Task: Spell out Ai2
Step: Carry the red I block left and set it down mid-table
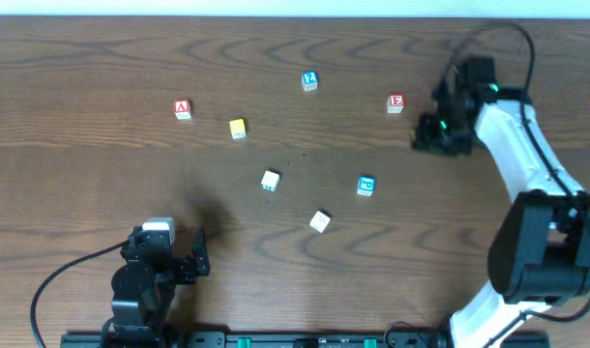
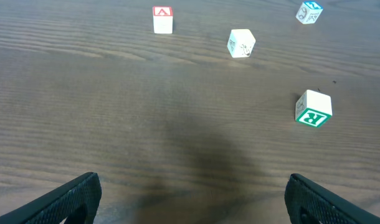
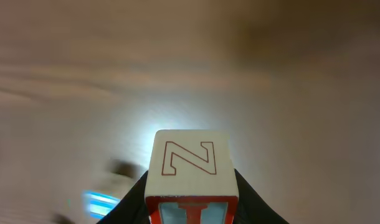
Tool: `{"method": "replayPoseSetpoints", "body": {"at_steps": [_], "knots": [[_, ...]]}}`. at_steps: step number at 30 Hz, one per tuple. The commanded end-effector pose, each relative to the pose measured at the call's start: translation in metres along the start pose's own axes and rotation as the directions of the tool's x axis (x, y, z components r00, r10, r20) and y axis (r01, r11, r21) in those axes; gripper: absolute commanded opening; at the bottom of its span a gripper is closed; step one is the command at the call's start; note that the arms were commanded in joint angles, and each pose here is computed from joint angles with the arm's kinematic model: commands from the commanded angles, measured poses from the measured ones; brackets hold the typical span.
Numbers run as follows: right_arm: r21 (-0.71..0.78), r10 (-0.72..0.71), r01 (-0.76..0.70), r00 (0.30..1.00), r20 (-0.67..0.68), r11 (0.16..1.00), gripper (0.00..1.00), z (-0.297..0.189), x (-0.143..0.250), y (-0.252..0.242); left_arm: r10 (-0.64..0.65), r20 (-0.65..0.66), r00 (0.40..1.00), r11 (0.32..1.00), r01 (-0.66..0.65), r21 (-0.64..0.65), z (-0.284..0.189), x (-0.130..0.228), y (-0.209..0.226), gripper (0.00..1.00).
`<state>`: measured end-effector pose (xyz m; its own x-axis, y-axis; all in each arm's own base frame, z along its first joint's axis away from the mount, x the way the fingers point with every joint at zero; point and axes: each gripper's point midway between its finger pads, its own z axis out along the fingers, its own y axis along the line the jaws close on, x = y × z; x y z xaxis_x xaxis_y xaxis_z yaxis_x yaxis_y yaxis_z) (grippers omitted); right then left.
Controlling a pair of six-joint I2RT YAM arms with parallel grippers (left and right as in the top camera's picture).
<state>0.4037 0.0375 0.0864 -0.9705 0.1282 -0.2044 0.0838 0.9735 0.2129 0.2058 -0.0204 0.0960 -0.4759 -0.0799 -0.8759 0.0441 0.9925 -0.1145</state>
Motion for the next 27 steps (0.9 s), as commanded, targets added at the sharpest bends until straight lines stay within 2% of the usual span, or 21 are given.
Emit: {"method": "replayPoseSetpoints", "body": {"at_steps": [1,5,9,16,27], "knots": [[-0.017,-0.055,0.056,0.995,0.086,0.998,0.01,-0.017,-0.021,0.070,0.009,0.001,1.000,1.000,-0.009,-0.011,0.002,0.002,0.002,0.95],[-0.039,-0.096,0.102,0.985,0.143,0.994,0.02,-0.022,-0.025,0.149,0.009,0.001,1.000,1.000,-0.008,-0.011,0.002,0.002,0.002,0.95],[-0.056,-0.112,0.116,0.991,0.073,0.992,0.02,0.013,-0.005,0.200,0.009,0.001,1.000,1.000,-0.009,-0.011,0.002,0.002,0.002,0.96],[-0.008,-0.049,0.049,0.998,-0.038,0.999,0.01,0.058,0.018,0.214,0.009,0.001,1.000,1.000,-0.009,-0.011,0.002,0.002,0.002,0.95],[0.086,-0.046,0.049,0.998,-0.039,0.995,0.01,0.080,0.035,0.217,0.009,0.001,1.000,1.000,-0.009,-0.011,0.002,0.002,0.002,0.95]]}}
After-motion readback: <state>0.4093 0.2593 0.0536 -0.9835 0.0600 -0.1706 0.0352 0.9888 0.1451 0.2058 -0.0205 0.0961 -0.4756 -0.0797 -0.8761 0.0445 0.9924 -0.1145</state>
